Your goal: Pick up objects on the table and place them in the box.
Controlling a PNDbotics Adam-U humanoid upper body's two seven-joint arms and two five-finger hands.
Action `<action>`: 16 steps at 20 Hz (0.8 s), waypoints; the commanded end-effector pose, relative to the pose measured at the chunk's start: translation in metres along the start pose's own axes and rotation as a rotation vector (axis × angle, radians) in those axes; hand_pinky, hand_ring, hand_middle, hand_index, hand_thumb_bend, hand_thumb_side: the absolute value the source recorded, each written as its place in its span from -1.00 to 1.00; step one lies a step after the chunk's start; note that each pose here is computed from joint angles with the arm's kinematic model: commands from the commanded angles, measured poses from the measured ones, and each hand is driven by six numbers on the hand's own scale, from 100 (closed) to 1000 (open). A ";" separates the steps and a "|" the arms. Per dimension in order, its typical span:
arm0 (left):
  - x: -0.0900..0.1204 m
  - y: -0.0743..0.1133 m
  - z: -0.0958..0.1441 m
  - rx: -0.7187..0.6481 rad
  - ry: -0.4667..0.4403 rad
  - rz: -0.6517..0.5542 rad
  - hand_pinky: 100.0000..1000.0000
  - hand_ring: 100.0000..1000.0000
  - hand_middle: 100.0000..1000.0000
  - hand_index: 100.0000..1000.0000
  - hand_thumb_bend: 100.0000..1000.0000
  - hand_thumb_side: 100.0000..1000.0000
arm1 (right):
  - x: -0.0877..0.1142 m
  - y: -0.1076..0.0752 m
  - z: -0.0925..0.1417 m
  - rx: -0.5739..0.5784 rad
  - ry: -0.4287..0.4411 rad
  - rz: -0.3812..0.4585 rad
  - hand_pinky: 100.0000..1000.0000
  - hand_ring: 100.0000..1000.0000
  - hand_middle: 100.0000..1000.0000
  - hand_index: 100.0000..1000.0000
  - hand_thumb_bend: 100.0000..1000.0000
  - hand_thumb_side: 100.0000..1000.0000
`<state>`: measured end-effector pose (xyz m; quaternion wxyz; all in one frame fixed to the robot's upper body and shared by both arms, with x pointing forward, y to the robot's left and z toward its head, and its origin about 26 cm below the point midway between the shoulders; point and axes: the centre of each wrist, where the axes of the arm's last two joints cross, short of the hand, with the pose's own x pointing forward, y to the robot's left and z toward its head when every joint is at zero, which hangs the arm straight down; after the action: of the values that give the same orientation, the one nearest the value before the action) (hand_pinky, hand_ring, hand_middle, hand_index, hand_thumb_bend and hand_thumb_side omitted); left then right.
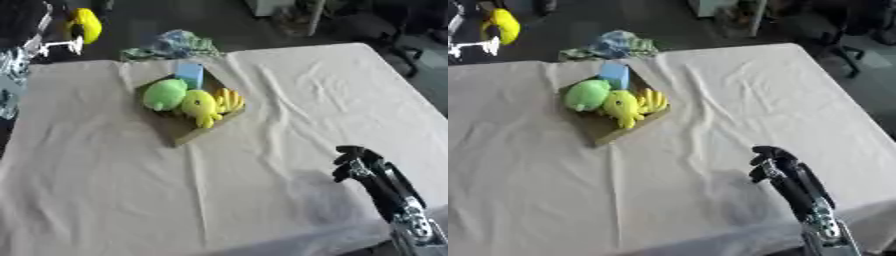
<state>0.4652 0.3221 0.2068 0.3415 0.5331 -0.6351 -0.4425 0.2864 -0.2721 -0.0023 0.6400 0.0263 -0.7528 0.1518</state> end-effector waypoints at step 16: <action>0.119 -0.063 -0.017 -0.138 -0.281 0.038 -0.36 -0.44 -0.61 -0.19 -1.00 -0.70 | 0.006 0.000 -0.005 0.042 -0.021 0.011 -0.09 -0.05 0.00 0.45 -1.00 0.14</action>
<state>0.4783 0.2017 0.1428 0.3042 0.4200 -0.6525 -0.5525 0.2873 -0.2668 -0.0024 0.6385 0.0391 -0.7508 0.1647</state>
